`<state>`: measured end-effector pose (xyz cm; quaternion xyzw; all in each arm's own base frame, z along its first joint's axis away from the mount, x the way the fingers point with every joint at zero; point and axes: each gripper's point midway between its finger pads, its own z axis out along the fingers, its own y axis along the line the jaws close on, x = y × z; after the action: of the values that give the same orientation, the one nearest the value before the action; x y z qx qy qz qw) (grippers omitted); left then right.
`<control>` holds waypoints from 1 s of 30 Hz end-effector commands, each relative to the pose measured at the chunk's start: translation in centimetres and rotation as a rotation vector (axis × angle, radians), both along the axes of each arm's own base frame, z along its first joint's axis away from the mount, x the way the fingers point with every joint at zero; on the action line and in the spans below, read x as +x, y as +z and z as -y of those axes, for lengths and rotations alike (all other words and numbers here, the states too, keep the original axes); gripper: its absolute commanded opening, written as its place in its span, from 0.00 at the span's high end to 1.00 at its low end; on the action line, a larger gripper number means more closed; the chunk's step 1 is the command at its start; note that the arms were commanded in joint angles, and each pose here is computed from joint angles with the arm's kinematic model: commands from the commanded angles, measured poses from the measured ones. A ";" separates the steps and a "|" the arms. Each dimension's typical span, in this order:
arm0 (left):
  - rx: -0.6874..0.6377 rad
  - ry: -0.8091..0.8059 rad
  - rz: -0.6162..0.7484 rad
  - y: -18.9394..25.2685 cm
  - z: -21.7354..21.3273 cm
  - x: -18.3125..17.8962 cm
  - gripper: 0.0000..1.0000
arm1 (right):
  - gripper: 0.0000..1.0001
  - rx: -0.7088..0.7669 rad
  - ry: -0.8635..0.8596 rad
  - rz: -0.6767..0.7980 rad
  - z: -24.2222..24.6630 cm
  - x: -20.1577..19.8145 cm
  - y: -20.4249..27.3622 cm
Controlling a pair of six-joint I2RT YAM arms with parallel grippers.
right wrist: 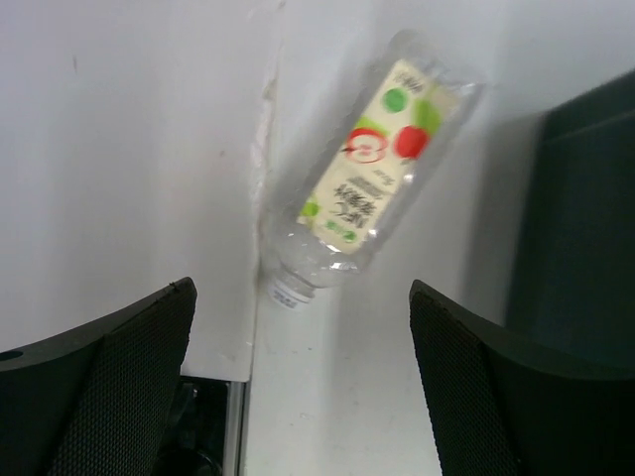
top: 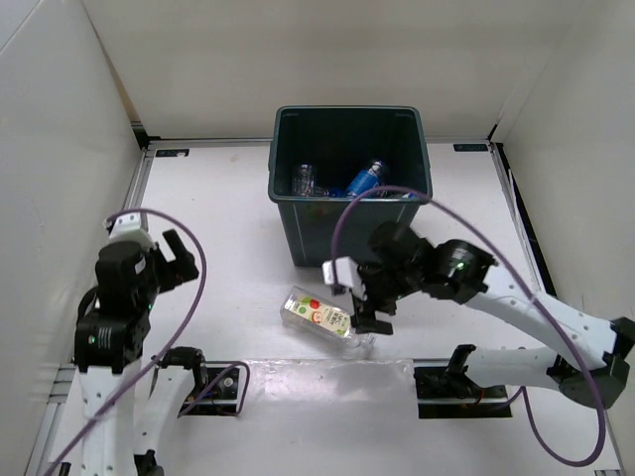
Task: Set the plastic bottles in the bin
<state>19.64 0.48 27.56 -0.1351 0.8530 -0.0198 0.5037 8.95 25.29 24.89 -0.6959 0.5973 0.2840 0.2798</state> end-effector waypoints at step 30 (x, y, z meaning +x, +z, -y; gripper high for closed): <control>-0.192 0.494 0.248 -6.0 -6.2 -11.2 0.00 | 0.11 -0.179 -0.348 -0.335 -7.2 2.5 -15.5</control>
<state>8.52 6.03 22.60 -0.3610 0.7223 -0.0077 0.5899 11.11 32.09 10.85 -0.5690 0.7509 0.2966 0.1561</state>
